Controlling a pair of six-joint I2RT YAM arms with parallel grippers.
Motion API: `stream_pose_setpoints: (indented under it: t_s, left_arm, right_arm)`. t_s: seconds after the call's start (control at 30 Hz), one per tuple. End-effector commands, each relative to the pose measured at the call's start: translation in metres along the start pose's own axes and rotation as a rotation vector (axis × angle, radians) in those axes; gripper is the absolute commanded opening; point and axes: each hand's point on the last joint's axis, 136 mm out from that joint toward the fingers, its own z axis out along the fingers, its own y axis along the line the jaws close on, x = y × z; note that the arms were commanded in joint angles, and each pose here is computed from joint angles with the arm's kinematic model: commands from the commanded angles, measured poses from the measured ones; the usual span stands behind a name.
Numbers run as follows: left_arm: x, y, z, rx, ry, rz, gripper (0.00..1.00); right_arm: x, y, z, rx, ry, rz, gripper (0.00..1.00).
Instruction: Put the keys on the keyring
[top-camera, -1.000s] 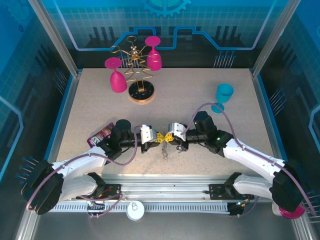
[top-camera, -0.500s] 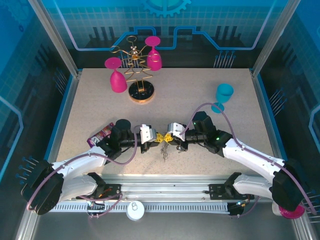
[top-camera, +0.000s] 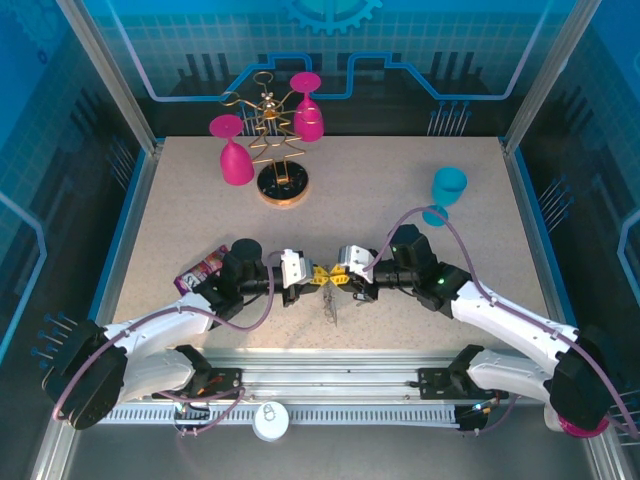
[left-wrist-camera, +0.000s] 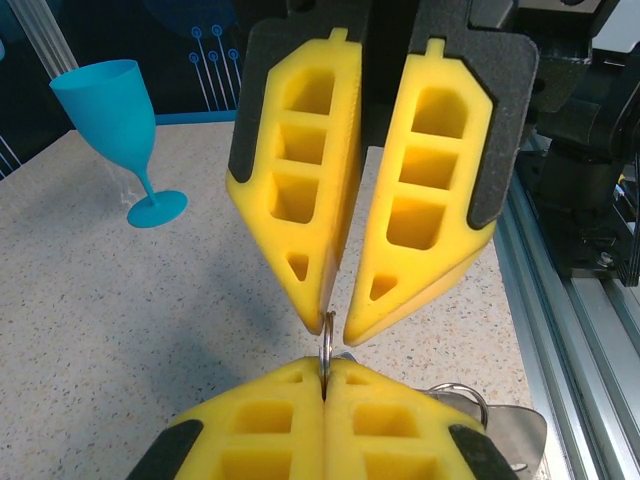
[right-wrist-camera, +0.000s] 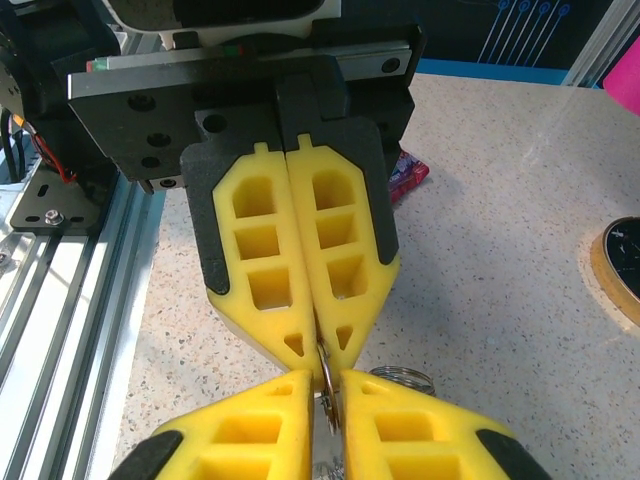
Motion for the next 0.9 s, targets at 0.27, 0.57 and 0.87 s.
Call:
stream_pose_setpoints:
  t_s: [0.27, 0.57, 0.87]
  left_arm:
    - [-0.0216, 0.0004, -0.0013, 0.007, -0.059, 0.057, 0.0]
    - [-0.0224, 0.0003, -0.0015, 0.007, -0.061, 0.06, 0.0]
    - [-0.023, -0.0002, -0.002, 0.008, -0.064, 0.061, 0.0]
  right_arm:
    - [0.012, 0.0002, 0.001, 0.02, 0.046, 0.0, 0.23]
    - [0.0093, 0.0008, 0.0026, 0.006, 0.037, -0.001, 0.14]
    - [0.0111, 0.0002, 0.005, -0.001, 0.048, 0.01, 0.15]
